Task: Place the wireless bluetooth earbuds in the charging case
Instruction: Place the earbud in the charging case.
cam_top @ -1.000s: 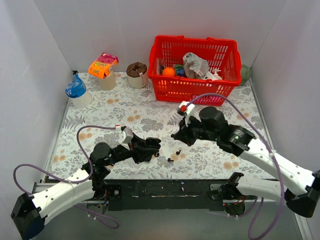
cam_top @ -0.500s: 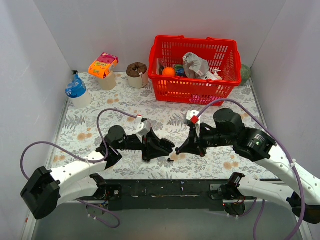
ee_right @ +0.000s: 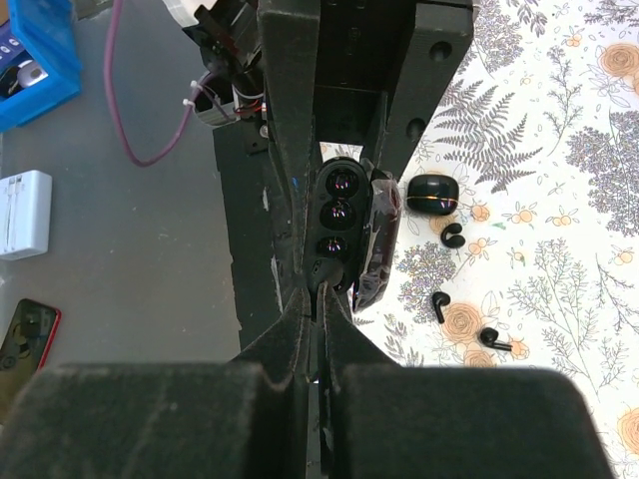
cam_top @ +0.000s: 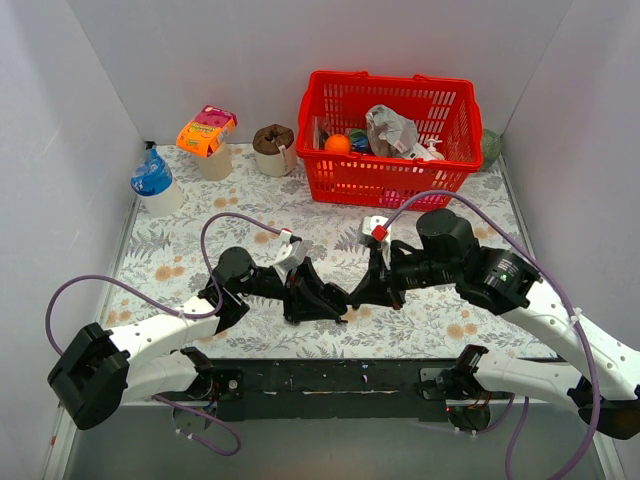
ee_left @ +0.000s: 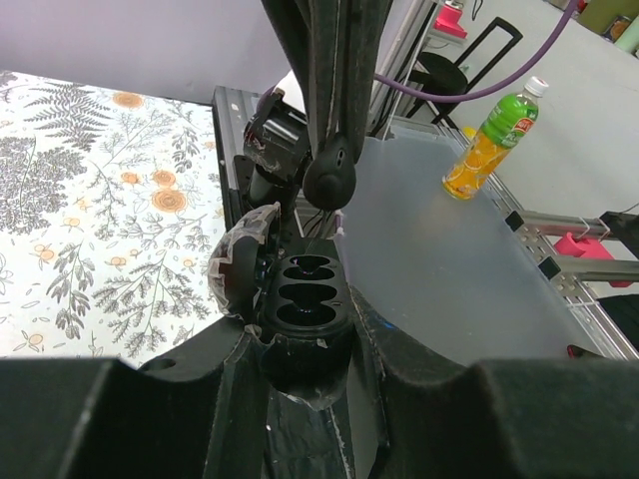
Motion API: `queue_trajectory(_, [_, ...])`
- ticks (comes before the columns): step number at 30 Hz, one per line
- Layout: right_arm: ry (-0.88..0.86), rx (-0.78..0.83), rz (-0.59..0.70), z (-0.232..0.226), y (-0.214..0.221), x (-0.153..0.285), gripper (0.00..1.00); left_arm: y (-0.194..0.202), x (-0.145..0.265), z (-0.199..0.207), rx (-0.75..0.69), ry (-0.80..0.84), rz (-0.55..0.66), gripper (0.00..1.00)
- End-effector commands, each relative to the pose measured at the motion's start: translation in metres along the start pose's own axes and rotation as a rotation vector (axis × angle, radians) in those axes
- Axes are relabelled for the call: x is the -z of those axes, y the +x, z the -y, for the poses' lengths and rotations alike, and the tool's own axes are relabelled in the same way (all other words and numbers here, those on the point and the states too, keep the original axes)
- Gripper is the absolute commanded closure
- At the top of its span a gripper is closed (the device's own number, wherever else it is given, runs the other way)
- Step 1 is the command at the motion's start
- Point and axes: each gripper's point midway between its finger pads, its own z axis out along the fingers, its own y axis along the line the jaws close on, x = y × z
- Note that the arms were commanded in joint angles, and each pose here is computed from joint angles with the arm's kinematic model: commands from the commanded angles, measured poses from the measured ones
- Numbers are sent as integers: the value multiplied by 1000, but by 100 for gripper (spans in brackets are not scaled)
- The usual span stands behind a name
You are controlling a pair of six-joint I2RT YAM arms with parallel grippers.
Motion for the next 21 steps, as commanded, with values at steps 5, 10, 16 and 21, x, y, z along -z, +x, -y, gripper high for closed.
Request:
queue_trajectory(5, [-45, 20, 50, -10, -17, -3, 99, -23, -2, 10, -66, 32, 39, 100])
queue_trajectory(10, [-45, 12, 34, -10, -14, -6, 99, -27, -1, 8, -82, 13, 59, 100])
queue_trajectory(16, [-26, -4, 18, -5, -7, -10, 99, -32, -2, 4, -96, -3, 75, 100])
queue_trajectory(21, [-1, -19, 13, -1, -4, -12, 99, -35, -3, 4, -99, -7, 84, 100])
